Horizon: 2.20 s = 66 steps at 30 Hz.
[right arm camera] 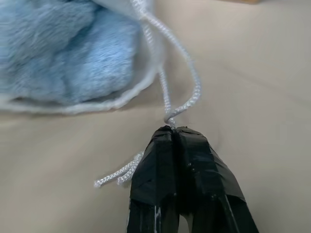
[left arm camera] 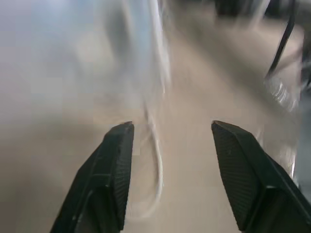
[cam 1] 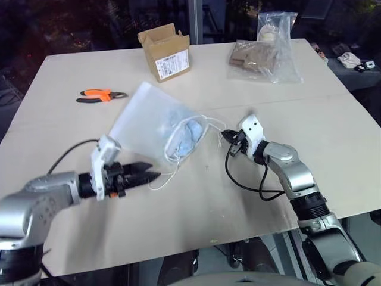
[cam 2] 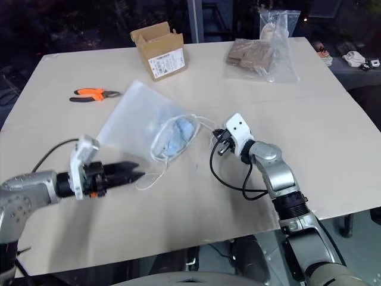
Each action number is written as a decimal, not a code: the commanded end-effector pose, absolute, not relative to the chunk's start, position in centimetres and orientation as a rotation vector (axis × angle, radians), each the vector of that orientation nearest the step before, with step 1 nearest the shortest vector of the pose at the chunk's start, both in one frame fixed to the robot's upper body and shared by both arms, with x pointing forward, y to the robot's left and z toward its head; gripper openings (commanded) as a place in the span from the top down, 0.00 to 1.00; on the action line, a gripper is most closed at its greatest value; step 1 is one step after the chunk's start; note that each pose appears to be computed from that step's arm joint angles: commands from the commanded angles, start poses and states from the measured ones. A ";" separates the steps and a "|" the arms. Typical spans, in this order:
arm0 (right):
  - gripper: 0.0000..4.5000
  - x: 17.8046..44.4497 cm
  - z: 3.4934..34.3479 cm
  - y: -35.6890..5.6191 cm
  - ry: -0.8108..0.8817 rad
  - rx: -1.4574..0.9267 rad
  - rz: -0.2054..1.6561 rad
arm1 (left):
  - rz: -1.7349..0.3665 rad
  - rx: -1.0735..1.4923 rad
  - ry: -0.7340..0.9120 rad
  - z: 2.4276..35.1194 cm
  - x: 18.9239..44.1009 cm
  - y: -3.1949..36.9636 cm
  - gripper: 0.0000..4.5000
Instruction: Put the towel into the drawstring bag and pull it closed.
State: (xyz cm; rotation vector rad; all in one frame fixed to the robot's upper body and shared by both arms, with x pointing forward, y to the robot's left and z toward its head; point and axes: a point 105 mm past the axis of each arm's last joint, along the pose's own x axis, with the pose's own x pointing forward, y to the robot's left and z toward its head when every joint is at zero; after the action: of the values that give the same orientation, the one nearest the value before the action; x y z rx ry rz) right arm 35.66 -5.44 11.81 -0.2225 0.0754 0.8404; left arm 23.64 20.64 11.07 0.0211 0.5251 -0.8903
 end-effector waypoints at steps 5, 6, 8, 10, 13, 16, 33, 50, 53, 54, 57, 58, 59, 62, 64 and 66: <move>1.00 34.8 13.4 -5.4 0.041 -0.222 0.854 | -0.739 0.181 0.358 8.6 27.3 17.0 0.43; 1.00 34.7 13.5 -5.5 0.039 -0.219 0.849 | -0.712 0.226 0.353 7.9 27.8 16.7 0.43; 1.00 34.6 13.7 -5.6 0.036 -0.216 0.840 | -0.696 0.281 0.344 6.7 28.2 15.7 0.43; 1.00 34.6 13.8 -5.8 0.036 -0.212 0.827 | -0.637 0.297 0.336 5.8 29.0 15.6 0.54; 1.00 34.6 14.1 -6.1 0.028 -0.188 0.806 | -0.639 0.302 0.307 5.0 28.8 15.0 0.77; 1.00 34.5 15.5 -6.5 -0.014 -0.123 0.795 | -0.598 0.249 0.177 7.2 29.0 15.5 0.98; 1.00 31.8 37.8 -10.9 -0.646 -0.046 0.825 | -0.160 0.596 -0.567 33.7 34.3 25.1 0.98; 1.00 35.3 36.6 -30.0 -0.486 -0.295 -0.110 | 0.262 0.460 -0.273 29.5 36.5 36.0 0.98; 1.00 35.5 36.9 -33.4 -0.483 -0.323 -0.272 | 0.373 0.384 -0.206 28.4 36.7 38.6 0.98; 1.00 35.7 36.8 -33.6 -0.481 -0.335 -0.282 | 0.378 0.378 -0.202 28.4 36.9 38.7 0.98; 1.00 37.5 35.5 -30.0 -0.455 -0.328 -0.067 | 0.215 0.389 -0.287 29.8 38.0 35.1 0.98; 1.00 37.9 34.9 -28.6 -0.445 -0.318 0.014 | 0.171 0.388 -0.310 30.1 38.2 34.1 0.98; 1.00 38.3 33.8 -26.5 -0.422 -0.319 0.117 | 0.125 0.395 -0.331 30.4 38.4 33.0 0.98; 0.78 38.5 31.3 -20.5 -0.392 -0.278 0.373 | 0.048 0.395 -0.368 30.8 38.5 31.2 1.00; 0.55 37.6 29.4 -15.7 -0.338 -0.271 0.576 | -0.002 0.387 -0.392 31.1 38.5 29.8 1.00; 0.40 36.5 27.8 -12.0 -0.290 -0.248 0.720 | -0.051 0.390 -0.402 31.2 38.5 28.5 1.00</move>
State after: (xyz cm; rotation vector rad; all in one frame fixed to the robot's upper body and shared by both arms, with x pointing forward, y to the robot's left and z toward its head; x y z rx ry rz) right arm 38.37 -15.24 26.73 -0.2399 -0.2462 0.5834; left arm 39.33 29.98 28.72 0.3696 -0.3068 -0.0080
